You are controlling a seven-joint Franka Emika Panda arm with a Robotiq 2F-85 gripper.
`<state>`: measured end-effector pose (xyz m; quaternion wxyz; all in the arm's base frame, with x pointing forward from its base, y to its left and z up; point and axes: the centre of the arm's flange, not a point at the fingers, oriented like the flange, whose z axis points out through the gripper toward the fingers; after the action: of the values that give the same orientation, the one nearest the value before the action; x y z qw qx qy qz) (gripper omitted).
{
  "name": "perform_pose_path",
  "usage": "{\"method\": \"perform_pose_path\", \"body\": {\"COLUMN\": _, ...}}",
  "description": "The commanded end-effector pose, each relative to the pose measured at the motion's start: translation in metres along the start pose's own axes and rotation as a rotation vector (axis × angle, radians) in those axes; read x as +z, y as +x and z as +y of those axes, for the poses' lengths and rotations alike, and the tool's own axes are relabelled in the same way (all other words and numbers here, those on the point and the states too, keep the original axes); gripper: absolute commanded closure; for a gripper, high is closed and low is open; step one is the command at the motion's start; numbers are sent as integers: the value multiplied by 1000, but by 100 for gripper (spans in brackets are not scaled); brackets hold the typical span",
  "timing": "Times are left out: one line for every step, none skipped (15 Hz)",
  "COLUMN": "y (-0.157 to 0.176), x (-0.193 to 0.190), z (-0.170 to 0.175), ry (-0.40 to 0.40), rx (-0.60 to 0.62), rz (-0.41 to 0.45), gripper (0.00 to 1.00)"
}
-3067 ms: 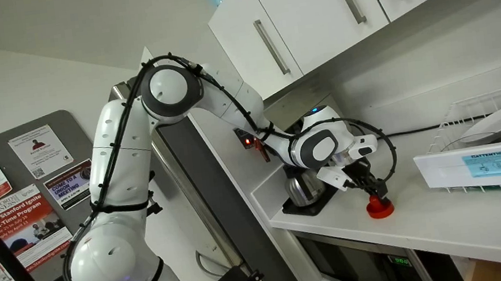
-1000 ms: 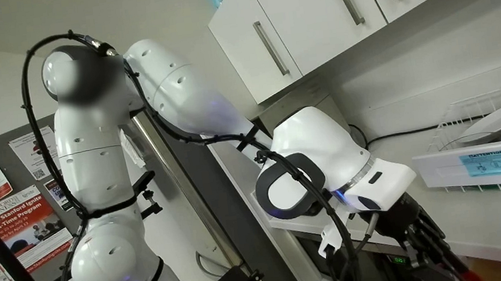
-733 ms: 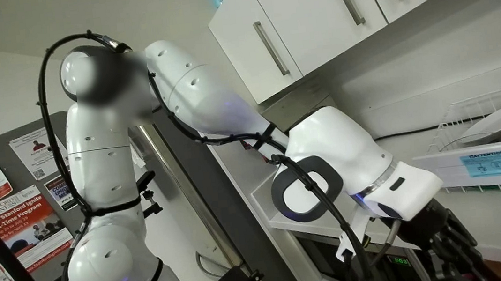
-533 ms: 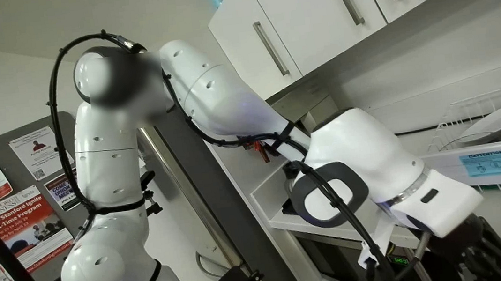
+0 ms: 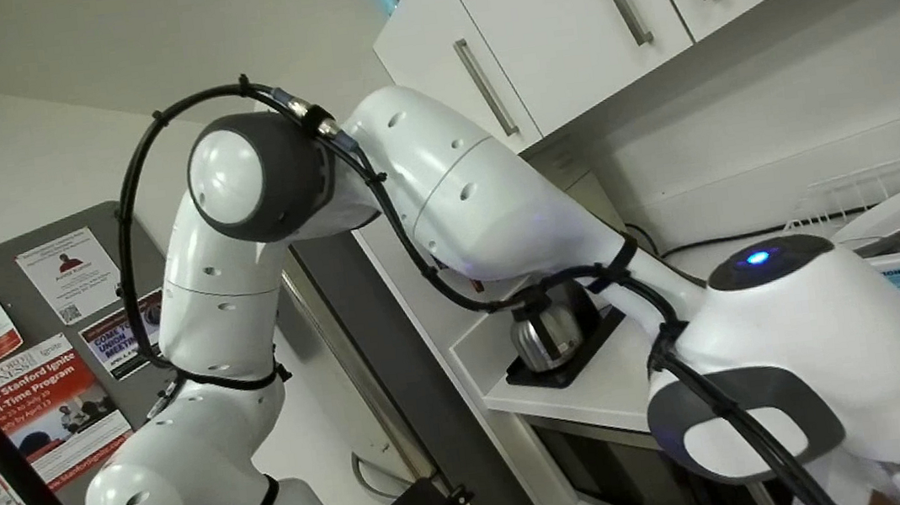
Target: Pick up the red object from the left side of the countertop and put it in the open drawer, push the open drawer closed
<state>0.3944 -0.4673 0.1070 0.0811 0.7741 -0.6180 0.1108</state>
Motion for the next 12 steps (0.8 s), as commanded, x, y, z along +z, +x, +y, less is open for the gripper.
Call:
{"method": "perform_pose_path", "body": {"y": 25, "x": 36, "z": -17, "ry": -7, "rx": 8, "rz": -40, "gripper": 89}}
{"method": "perform_pose_path", "body": {"y": 27, "x": 43, "z": -21, "ry": -11, "rx": 6, "rz": -46, "gripper": 89}}
{"method": "perform_pose_path", "body": {"y": 27, "x": 49, "z": -27, "ry": -15, "rx": 4, "rz": -56, "gripper": 89}}
{"method": "perform_pose_path", "body": {"y": 28, "x": 57, "z": -34, "ry": -24, "rx": 3, "rz": -60, "gripper": 89}}
{"method": "perform_pose_path", "body": {"y": 27, "x": 63, "z": -39, "ry": -31, "rx": 0, "rz": -67, "gripper": 89}}
{"method": "perform_pose_path", "body": {"y": 25, "x": 69, "z": -45, "ry": -38, "rx": -4, "rz": -64, "gripper": 89}}
{"method": "perform_pose_path", "body": {"y": 22, "x": 74, "z": -51, "ry": -46, "rx": -3, "rz": -61, "gripper": 89}}
{"method": "perform_pose_path", "body": {"y": 20, "x": 79, "z": -57, "ry": -51, "rx": -4, "rz": -57, "gripper": 89}}
{"method": "perform_pose_path", "body": {"y": 18, "x": 84, "z": -62, "ry": -57, "rx": -4, "rz": -52, "gripper": 89}}
{"method": "perform_pose_path", "body": {"y": 16, "x": 89, "z": -65, "ry": -62, "rx": -6, "rz": -49, "gripper": 89}}
{"method": "perform_pose_path", "body": {"y": 14, "x": 93, "z": -70, "ry": -66, "rx": -8, "rz": -48, "gripper": 89}}
{"method": "perform_pose_path", "body": {"y": 12, "x": 97, "z": -74, "ry": -67, "rx": -13, "rz": -46, "gripper": 89}}
